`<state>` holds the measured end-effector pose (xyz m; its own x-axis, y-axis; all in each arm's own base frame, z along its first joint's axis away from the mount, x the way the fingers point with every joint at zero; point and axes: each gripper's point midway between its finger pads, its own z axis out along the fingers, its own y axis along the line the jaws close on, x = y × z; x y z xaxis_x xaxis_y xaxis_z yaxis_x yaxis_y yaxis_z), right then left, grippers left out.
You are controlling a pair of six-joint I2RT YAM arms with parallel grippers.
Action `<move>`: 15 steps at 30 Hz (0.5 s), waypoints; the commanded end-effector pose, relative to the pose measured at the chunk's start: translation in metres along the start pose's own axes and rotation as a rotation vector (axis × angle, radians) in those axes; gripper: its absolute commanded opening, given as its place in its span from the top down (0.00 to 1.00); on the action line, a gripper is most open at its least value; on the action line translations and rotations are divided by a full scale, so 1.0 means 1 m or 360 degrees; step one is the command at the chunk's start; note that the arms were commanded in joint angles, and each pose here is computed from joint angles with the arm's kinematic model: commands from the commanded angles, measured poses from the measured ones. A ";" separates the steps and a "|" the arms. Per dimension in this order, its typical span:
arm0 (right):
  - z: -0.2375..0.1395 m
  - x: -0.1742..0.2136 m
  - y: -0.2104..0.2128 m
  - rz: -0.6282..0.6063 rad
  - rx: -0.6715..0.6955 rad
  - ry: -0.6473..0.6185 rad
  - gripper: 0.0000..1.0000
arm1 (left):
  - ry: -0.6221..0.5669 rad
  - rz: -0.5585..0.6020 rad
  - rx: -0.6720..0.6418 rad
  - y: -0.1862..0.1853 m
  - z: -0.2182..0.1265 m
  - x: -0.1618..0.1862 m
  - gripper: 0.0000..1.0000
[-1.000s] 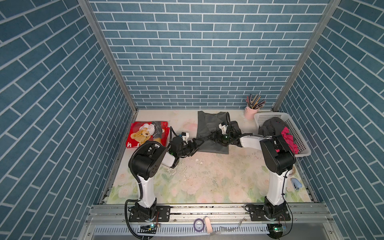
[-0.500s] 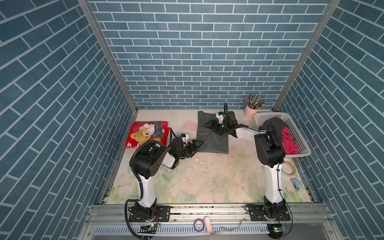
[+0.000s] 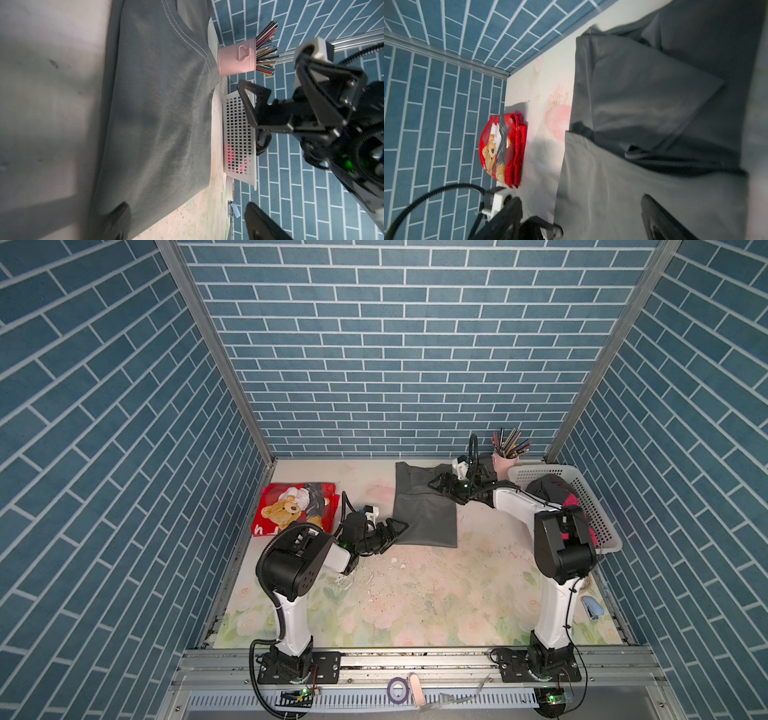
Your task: Fold and stack the t-shirts
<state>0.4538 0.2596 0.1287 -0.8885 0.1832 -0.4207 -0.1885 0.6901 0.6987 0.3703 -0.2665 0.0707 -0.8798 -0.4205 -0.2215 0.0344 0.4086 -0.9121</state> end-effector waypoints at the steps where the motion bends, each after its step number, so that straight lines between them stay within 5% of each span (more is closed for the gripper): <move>1: -0.030 0.030 -0.021 -0.0086 0.0232 -0.0025 0.07 | -0.0011 0.0190 -0.0095 -0.024 -0.010 -0.012 0.12; 7: -0.066 0.102 -0.059 -0.0012 0.0538 -0.0022 0.06 | -0.0092 0.0507 -0.0486 -0.038 -0.034 -0.027 0.12; 15: -0.068 0.155 -0.074 0.0113 0.0580 -0.0019 0.20 | 0.0019 0.0523 -0.0647 -0.007 -0.043 -0.002 0.13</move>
<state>0.2940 0.1904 0.0464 -0.9184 0.1761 -0.3542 -0.0112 0.8835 0.4682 0.3703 -0.2492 0.1333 -0.8145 -0.2734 -0.5117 0.1816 0.7176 -0.6724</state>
